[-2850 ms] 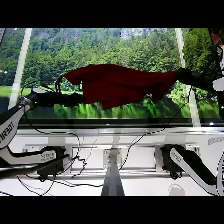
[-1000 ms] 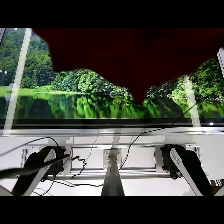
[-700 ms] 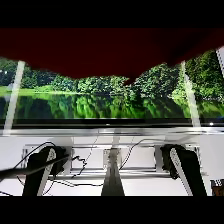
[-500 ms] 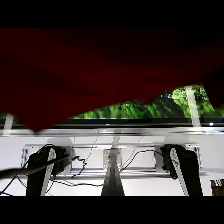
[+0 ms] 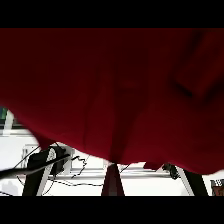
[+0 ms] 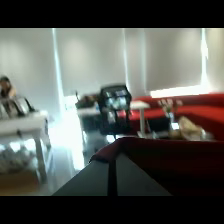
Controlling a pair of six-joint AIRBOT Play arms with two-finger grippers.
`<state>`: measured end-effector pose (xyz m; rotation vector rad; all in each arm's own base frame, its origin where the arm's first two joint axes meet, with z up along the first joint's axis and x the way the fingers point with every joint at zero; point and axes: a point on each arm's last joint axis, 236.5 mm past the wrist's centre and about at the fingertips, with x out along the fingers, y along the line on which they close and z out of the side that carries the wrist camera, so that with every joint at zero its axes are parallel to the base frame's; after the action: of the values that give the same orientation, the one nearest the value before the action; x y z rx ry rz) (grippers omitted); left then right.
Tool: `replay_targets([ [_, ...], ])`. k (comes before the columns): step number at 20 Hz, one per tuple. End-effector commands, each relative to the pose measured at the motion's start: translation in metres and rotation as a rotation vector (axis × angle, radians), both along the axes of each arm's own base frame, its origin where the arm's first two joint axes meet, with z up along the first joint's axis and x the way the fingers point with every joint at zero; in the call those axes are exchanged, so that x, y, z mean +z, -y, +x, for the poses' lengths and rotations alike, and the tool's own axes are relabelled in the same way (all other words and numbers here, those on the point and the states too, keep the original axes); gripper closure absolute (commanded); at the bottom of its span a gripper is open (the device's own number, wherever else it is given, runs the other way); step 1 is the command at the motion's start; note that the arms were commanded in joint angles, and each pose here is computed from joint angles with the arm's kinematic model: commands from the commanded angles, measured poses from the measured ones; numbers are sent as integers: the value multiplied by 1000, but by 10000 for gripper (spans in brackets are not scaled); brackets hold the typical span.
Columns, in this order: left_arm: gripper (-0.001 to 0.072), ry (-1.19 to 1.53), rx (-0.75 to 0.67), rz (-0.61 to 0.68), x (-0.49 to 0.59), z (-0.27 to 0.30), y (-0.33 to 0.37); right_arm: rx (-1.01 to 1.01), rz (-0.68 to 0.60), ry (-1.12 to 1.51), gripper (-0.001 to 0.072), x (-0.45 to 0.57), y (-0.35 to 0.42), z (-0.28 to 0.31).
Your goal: Fold the clothes and pants, and hang the long-sleeved shirts on hangers.
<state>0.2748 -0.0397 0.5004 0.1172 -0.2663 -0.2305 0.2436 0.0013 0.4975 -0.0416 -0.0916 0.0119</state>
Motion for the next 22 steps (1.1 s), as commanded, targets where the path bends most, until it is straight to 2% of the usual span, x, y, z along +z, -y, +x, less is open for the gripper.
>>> replay_targets([
  [1, 688, -463, -195, 37, -131, 63, 18, 97, 74, -377, 698, -97, -5, 69],
  [6, 689, -843, -302, -86, -271, 153, 8, 159, 231, -806, 698, -258, 1, 157],
  [11, 688, -965, -247, -150, -398, 247, 13, 119, 386, -1047, 698, -410, 14, 208],
  [14, 688, -867, -137, -186, -408, 287, 15, 116, 467, -1063, 698, -443, 12, 228],
  [17, 689, -730, -30, -191, -382, 309, 5, 76, 472, -978, 698, -439, 24, 248],
  [22, 688, -667, -9, -192, -358, 310, 3, 33, 466, -870, 698, -425, 37, 267],
])
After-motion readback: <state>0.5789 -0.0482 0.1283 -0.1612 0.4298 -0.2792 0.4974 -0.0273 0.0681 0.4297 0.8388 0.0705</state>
